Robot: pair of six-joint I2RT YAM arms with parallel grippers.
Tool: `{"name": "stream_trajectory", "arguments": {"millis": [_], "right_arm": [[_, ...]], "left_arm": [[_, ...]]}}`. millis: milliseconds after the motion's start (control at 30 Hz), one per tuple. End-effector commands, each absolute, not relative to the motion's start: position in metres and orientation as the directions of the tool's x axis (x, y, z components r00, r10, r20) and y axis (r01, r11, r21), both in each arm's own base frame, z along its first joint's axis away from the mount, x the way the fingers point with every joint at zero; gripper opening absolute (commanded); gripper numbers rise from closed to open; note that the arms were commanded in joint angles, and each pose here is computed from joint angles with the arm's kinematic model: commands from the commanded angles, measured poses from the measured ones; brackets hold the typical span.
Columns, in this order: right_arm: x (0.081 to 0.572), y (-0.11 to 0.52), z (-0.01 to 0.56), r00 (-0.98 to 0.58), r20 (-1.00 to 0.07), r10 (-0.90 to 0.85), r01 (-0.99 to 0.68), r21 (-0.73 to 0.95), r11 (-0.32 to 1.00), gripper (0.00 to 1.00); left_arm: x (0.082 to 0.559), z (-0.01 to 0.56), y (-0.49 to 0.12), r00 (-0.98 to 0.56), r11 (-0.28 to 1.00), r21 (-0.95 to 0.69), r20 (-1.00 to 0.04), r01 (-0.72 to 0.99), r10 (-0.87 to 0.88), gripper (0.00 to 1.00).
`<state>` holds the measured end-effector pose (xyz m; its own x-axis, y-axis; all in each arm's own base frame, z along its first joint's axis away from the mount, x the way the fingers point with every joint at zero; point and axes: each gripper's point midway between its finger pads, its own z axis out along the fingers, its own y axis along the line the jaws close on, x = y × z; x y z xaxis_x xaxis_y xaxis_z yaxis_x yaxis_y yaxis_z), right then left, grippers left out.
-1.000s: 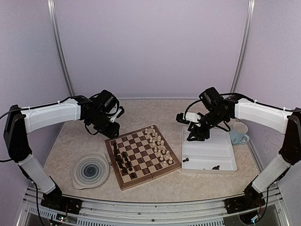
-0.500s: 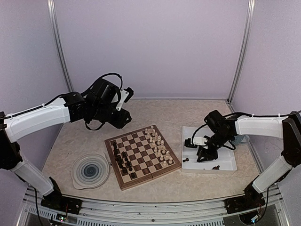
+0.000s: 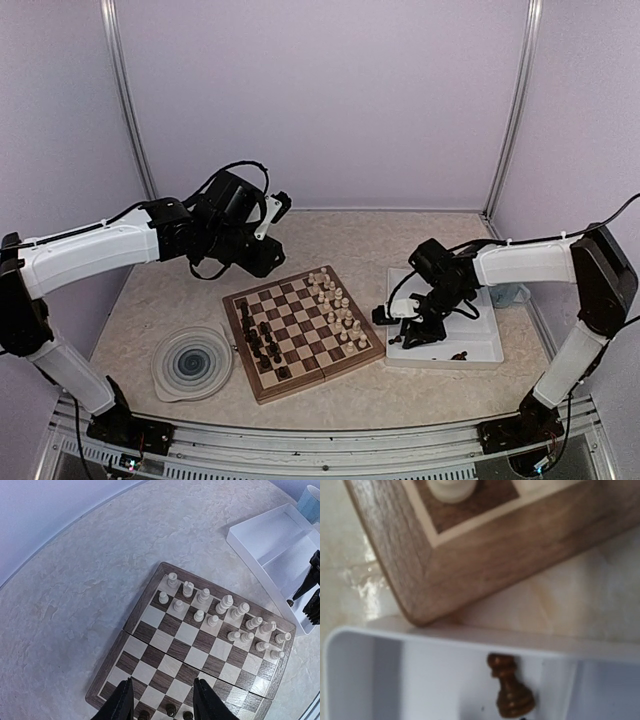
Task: Set up the chess pieces on the board
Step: Pick up the pawn from the storage box.
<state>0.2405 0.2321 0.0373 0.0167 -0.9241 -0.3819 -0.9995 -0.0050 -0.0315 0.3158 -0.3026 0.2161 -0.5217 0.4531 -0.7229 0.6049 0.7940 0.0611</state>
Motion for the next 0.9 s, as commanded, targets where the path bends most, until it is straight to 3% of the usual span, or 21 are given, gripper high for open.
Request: {"name": "stream_trajectory", "arguments": {"millis": [0,333,867], "right_arm": [[0.245,0.242,0.039,0.085,-0.372,-0.924,-0.996,-0.069,-0.064,0.34],[0.252,0.244,0.021,0.102,-0.303,-0.947,-0.993,-0.087,-0.079,0.36],[0.256,0.244,0.010,0.007,-0.290,-0.957,-0.997,-0.070,0.014,0.27]], "left_arm": [[0.316,0.222,-0.299,-0.512,0.805,0.065,-0.740,0.590,0.435,0.41],[0.315,0.211,-0.302,-0.522,0.794,0.059,-0.723,0.605,0.452,0.41],[0.313,0.197,-0.306,-0.544,0.790,0.035,-0.707,0.613,0.453,0.41]]}}
